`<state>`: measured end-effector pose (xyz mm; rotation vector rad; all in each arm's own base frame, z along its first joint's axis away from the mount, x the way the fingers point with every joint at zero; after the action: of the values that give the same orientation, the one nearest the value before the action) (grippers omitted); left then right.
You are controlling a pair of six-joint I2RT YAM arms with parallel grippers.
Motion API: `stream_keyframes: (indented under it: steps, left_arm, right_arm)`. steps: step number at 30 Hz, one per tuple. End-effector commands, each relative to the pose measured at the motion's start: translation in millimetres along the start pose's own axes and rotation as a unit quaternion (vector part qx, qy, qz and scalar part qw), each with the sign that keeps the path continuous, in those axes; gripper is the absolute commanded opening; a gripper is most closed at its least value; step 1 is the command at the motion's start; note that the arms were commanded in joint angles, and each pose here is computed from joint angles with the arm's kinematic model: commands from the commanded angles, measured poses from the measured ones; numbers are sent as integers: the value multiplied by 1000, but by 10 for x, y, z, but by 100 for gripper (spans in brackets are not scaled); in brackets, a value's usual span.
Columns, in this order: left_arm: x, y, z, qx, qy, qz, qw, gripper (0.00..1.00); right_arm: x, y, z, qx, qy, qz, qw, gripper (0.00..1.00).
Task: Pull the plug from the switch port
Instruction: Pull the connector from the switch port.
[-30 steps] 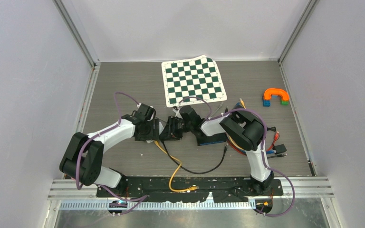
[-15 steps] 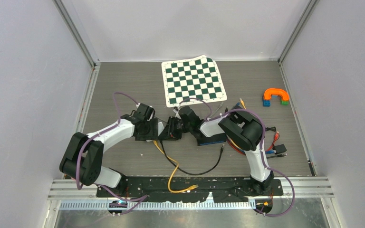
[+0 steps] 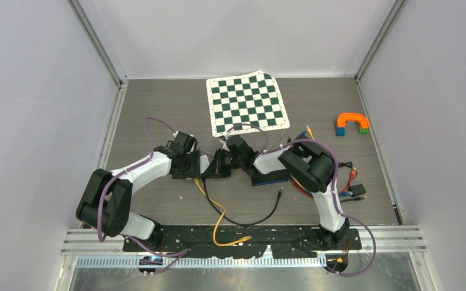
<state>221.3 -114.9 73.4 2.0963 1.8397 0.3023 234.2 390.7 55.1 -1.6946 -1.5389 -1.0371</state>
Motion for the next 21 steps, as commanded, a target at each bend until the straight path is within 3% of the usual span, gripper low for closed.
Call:
stream_keyframes:
  steps: [1, 15, 21]
  left_arm:
    - [-81, -20, 38, 2, -29, 2, 1000, 58]
    - [-88, 5, 88, 1, -28, -33, 999, 56]
    - [-75, -3, 87, -2, -27, -43, 999, 56]
  right_arm:
    - [-50, -68, 50, 12, -34, -39, 999, 5]
    - [24, -425, -15, 139, 6, -82, 987, 5]
    - [56, -416, -69, 139, 8, -87, 986, 5]
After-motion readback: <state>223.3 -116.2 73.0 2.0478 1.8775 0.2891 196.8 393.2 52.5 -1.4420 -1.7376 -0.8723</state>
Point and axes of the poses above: each gripper's point midway between its finger pads, its own z axis out along the fingers, its own x axis along the line the jaws close on, y = z × x, the point moved 6 cm from there along -z, back along the fingers, and after that the axes turned 8 degrees about z, right-handed, at the moved point
